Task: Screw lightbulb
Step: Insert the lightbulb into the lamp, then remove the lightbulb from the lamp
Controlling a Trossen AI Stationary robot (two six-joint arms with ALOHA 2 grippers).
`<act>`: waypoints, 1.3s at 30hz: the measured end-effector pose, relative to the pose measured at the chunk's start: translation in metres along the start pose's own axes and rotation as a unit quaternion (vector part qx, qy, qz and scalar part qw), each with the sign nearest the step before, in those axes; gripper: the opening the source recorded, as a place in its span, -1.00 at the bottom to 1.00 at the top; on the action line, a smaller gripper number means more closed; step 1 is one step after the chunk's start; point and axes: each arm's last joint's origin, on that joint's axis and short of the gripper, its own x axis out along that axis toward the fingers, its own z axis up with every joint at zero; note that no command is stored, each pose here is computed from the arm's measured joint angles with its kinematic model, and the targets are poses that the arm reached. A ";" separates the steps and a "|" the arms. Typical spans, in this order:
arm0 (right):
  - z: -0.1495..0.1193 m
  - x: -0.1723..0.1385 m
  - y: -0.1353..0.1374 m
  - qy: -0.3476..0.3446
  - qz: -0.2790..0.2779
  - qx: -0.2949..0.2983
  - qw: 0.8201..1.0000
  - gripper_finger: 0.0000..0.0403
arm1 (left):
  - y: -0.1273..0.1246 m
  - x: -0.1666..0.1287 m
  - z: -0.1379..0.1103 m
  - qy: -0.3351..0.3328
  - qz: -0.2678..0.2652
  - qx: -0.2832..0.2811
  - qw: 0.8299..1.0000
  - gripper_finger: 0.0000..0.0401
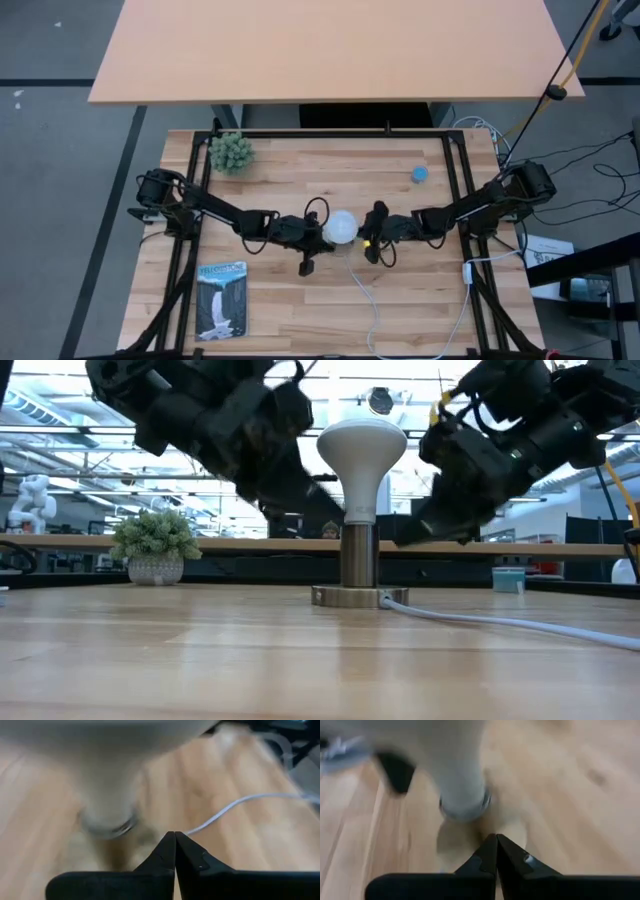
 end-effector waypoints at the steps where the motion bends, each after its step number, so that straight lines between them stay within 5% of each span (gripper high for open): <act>1: 0.003 0.000 0.000 -0.017 -0.008 0.001 1.000 -1.00 | -0.002 0.000 0.001 -0.009 -0.003 0.004 1.000 -0.99; 8: 0.019 -0.001 0.002 -0.102 -0.011 -0.027 0.994 -1.00 | 0.002 0.000 0.005 -0.030 0.029 0.016 0.999 -0.99; 25: 0.014 -0.003 0.012 -0.024 0.198 -0.037 0.979 -1.00 | 0.017 -0.001 0.001 -0.002 0.060 0.004 0.998 -0.99; 39: -0.015 -0.008 0.010 0.134 0.135 0.029 0.981 -1.00 | 0.009 -0.001 -0.007 0.036 0.051 -0.004 0.998 -0.99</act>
